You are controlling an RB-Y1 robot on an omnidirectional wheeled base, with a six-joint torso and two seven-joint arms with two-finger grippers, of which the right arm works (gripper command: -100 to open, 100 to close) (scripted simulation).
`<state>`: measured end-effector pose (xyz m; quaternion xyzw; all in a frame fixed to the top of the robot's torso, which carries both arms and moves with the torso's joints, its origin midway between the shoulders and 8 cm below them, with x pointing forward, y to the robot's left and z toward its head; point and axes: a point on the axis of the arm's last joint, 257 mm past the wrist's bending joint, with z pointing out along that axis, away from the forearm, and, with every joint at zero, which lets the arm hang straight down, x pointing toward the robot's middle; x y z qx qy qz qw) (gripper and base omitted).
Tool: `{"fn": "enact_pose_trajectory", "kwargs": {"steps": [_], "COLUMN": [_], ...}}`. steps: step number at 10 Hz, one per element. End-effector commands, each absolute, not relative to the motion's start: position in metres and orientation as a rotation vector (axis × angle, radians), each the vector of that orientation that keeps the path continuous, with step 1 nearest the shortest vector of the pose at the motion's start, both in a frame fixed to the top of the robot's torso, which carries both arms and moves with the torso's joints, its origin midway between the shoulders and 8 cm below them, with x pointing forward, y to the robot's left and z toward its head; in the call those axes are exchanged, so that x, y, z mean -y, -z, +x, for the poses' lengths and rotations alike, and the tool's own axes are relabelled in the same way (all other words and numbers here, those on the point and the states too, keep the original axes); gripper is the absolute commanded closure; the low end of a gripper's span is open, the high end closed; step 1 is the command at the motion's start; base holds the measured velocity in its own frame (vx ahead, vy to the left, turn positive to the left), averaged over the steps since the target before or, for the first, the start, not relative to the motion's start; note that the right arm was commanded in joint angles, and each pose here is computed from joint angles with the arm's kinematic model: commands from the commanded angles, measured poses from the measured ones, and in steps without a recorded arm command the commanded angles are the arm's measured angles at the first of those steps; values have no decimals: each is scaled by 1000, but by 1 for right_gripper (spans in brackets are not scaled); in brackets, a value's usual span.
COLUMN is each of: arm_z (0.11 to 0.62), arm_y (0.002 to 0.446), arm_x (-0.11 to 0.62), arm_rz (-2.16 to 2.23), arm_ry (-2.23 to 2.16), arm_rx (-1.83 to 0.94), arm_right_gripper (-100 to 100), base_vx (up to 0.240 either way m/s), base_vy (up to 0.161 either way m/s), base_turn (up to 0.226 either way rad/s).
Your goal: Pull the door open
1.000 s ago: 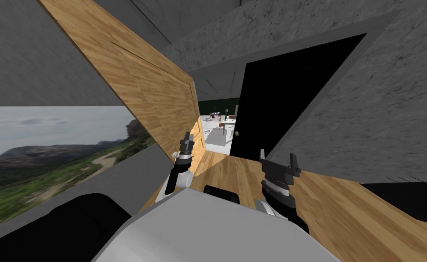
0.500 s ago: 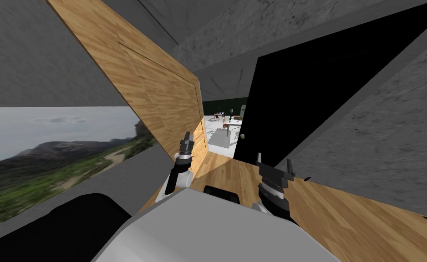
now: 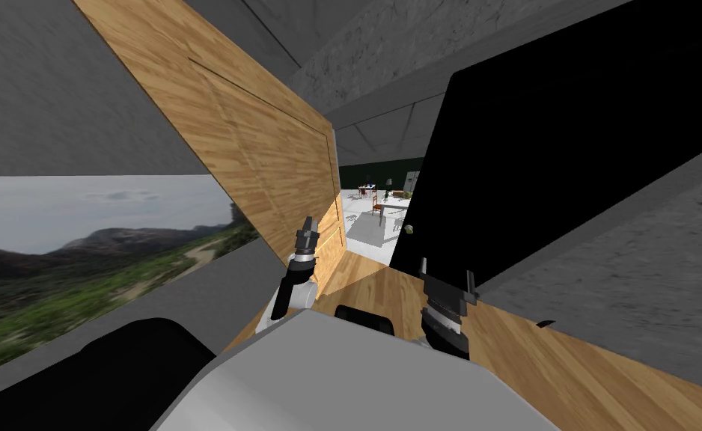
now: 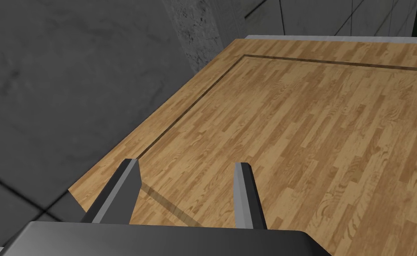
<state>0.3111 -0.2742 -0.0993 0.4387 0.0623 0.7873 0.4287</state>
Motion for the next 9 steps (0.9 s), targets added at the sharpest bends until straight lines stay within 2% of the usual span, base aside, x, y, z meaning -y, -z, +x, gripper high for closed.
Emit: {"fn": "enact_pose_trajectory", "kwargs": {"steps": [1, 9], "arm_z": [307, 291], "arm_y": [113, 171], "arm_x": [277, 286], "arm_rz": [1141, 1319], "arm_ry": [-1991, -2041], "arm_rx": [-108, 78], "arm_right_gripper": [-100, -100], "base_vx": [145, 105], "base_vy": [-19, -15], "base_turn": [190, 138]}}
